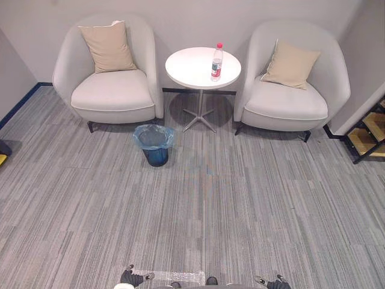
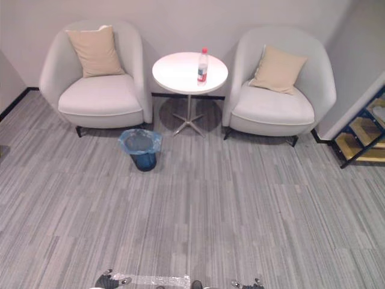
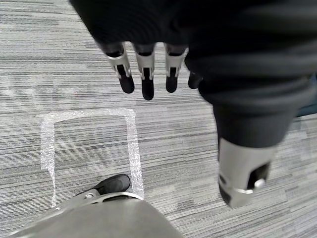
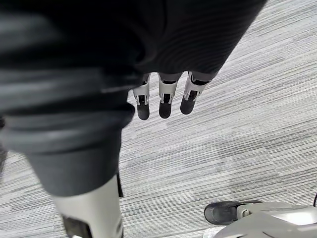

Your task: Gather rubbish on tea table into small bin, then transfer packed bag to large trash can.

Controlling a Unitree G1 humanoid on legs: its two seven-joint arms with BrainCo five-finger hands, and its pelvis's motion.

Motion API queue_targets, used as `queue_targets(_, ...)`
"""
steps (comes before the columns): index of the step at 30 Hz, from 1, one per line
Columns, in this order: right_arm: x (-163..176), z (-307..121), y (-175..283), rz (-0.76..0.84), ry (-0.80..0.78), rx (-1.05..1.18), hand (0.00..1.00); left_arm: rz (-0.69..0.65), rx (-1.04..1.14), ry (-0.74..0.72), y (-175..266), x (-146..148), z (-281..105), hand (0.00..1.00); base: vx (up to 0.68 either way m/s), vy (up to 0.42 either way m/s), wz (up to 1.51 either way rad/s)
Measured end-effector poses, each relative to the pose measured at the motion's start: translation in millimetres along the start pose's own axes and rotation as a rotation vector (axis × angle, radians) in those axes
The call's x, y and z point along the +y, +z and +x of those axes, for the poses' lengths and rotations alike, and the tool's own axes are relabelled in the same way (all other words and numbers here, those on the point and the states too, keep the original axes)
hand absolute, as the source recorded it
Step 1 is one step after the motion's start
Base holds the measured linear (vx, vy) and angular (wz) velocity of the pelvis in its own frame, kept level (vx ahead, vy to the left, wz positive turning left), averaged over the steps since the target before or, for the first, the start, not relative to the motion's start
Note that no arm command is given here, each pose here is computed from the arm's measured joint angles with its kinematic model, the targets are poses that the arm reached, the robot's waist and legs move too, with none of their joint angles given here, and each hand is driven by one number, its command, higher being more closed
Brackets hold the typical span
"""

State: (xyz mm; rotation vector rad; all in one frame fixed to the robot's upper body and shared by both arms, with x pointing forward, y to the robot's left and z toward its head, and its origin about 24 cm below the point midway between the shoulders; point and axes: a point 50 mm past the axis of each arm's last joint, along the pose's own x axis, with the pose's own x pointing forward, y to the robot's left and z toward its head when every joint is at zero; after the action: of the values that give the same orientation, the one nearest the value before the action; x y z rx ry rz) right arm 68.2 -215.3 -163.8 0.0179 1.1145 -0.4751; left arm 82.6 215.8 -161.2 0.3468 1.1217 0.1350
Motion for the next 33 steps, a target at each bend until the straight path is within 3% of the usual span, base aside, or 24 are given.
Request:
queue_targets(25,3,1,7,0.041,0.011,-0.017,0.0,0.014,-0.05,0.021,17,11,5,0.0,-0.01,-0.034,-0.09)
queue_targets(33,2,3,18,0.046,0.009,-0.048,0.0,-0.074,-0.09,0.03,30,10,5,0.0,0.21,0.014,-0.39)
